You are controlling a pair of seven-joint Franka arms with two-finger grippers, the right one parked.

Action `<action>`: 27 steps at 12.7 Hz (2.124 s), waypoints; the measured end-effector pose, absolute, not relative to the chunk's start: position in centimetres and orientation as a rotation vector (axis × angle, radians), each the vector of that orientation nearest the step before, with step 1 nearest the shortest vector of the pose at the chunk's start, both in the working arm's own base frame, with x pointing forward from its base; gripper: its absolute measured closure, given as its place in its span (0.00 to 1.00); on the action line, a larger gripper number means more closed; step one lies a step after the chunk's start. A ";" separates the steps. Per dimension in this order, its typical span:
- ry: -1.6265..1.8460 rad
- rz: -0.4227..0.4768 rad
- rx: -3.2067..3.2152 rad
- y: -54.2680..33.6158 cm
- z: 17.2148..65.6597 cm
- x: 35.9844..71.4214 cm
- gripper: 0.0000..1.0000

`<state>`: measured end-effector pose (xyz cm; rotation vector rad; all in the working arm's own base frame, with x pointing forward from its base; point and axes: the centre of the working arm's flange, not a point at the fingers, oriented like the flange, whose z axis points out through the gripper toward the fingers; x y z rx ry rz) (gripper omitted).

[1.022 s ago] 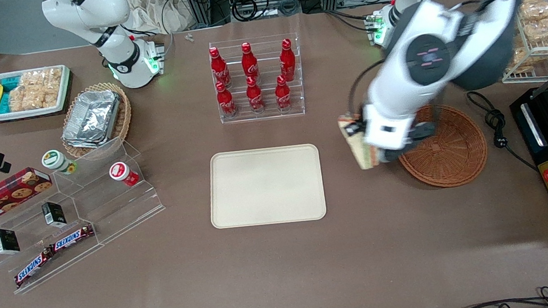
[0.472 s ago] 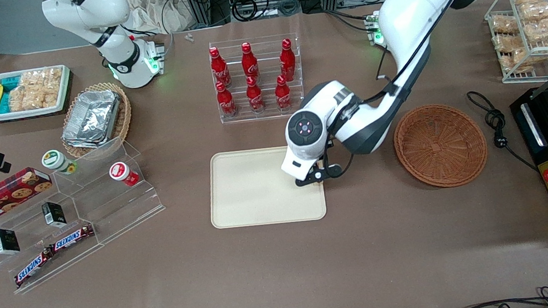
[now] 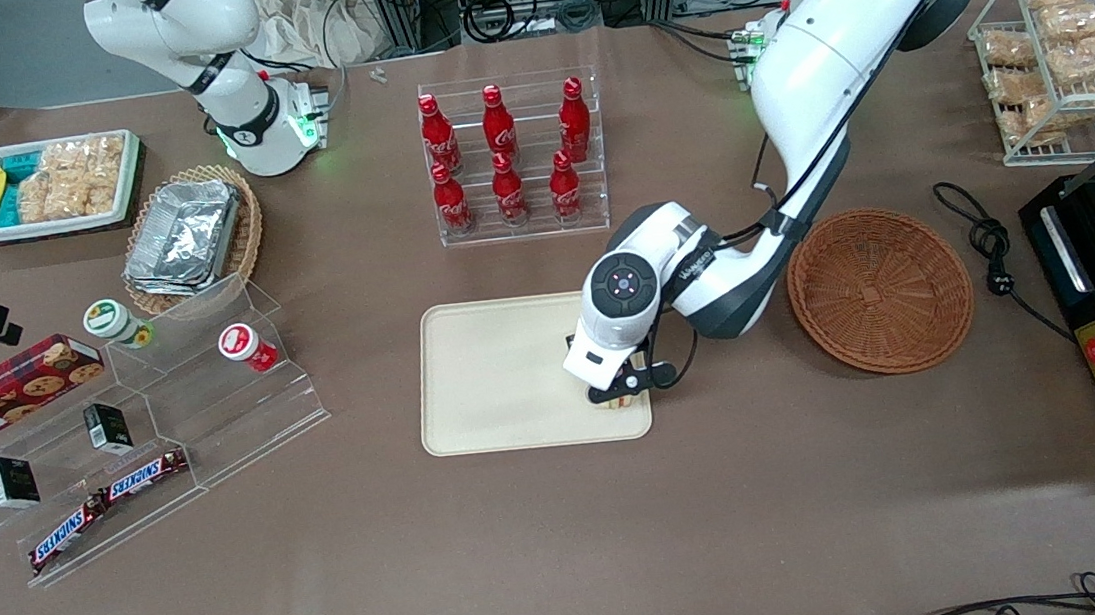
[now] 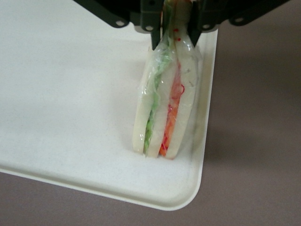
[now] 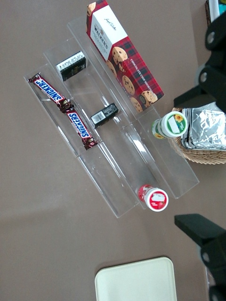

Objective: Place sandwich from basket to tray

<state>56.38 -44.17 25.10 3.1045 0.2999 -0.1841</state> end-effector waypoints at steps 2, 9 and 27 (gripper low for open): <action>0.300 -0.167 3.101 -44.2 25.6 56.7 0.46; 0.370 -0.048 3.178 -34.6 36.9 62.0 0.00; -0.377 -0.244 3.149 -4.3 53.8 57.7 0.00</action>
